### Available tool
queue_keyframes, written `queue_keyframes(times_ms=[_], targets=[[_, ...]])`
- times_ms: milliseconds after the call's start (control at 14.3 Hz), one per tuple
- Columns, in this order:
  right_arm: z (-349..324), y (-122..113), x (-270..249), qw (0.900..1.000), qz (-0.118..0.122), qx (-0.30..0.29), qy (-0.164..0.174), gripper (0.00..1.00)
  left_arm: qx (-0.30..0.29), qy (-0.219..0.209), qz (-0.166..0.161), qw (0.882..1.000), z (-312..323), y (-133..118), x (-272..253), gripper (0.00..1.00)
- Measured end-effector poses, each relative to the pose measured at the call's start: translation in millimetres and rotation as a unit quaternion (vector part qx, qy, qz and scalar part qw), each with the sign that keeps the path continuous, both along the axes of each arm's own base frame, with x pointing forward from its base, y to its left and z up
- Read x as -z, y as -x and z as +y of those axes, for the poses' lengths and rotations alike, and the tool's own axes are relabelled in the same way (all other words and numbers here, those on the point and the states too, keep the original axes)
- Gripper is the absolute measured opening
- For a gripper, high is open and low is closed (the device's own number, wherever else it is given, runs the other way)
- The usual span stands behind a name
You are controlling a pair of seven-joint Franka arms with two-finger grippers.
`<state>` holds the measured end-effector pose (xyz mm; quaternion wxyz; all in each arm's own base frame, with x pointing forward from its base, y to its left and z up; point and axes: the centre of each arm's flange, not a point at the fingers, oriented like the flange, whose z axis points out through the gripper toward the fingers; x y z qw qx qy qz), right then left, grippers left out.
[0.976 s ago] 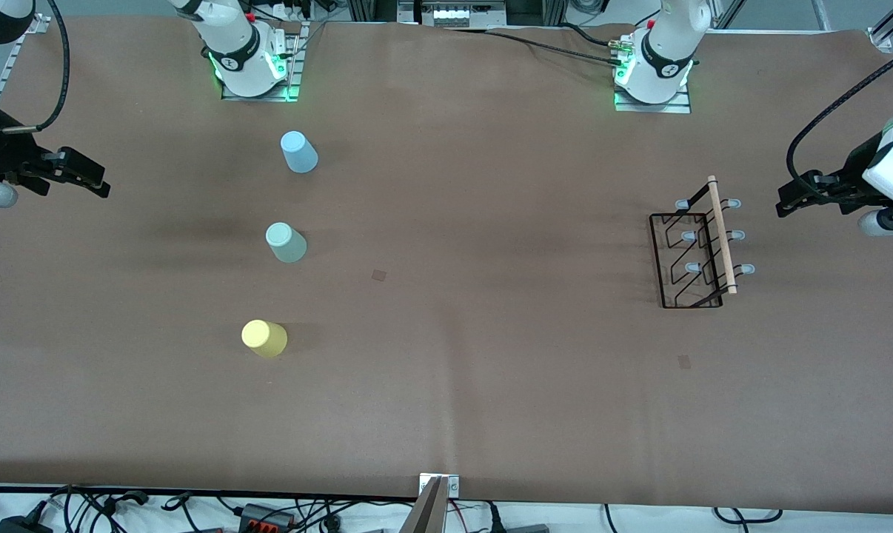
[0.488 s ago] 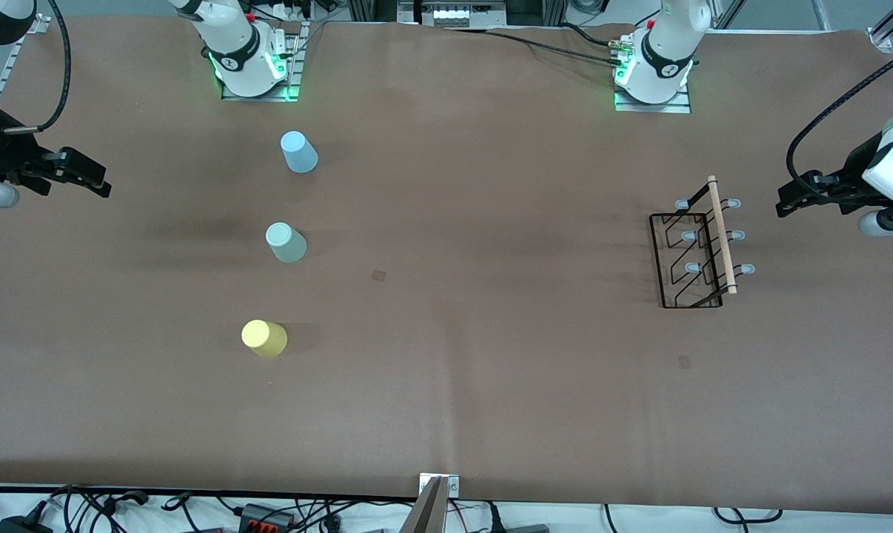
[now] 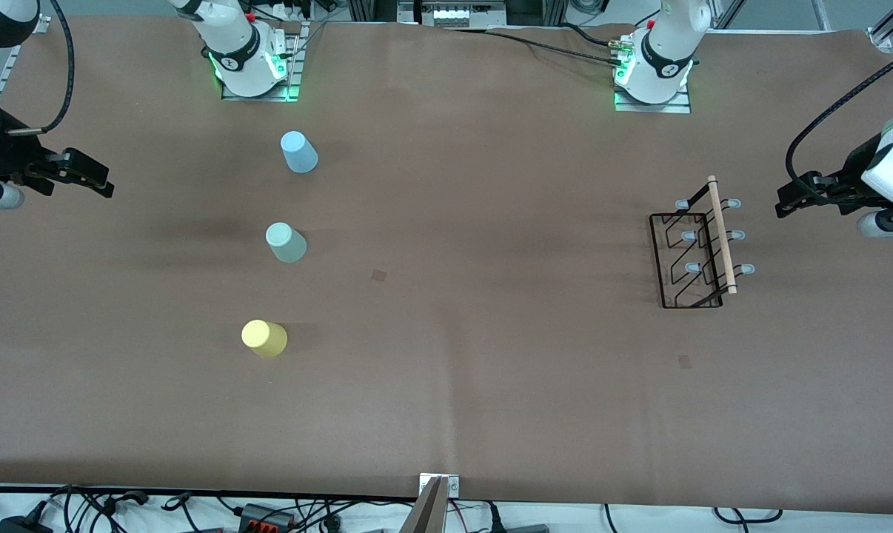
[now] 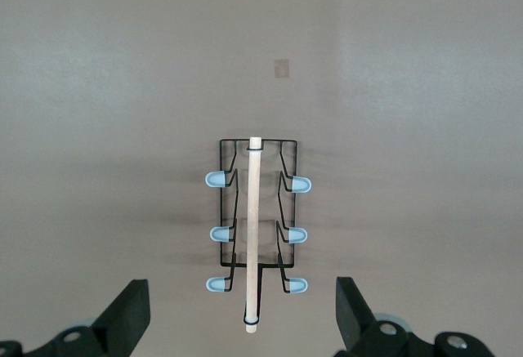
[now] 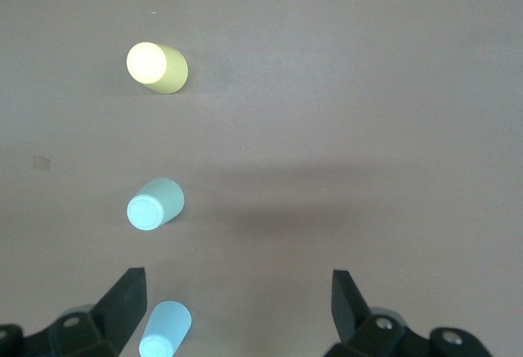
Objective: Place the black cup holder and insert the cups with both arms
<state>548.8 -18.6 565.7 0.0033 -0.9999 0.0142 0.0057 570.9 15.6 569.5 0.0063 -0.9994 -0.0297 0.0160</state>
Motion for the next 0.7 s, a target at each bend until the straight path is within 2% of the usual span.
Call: queue_keyframes(times_ms=[279,418,697], targets=[[12,-5,2,1.000,-0.010,-0.010,0.000,1.00,0.006,0.002,0.014,1.000,-6,-6,15,1.00],[14,-8,7,1.000,-0.007,-0.012,0.000,1.00,0.007,0.005,0.024,1.000,-6,-14,33,1.00],[16,-19,30,1.000,0.009,-0.014,0.000,1.00,0.017,0.011,0.025,0.999,-2,-35,108,1.00]])
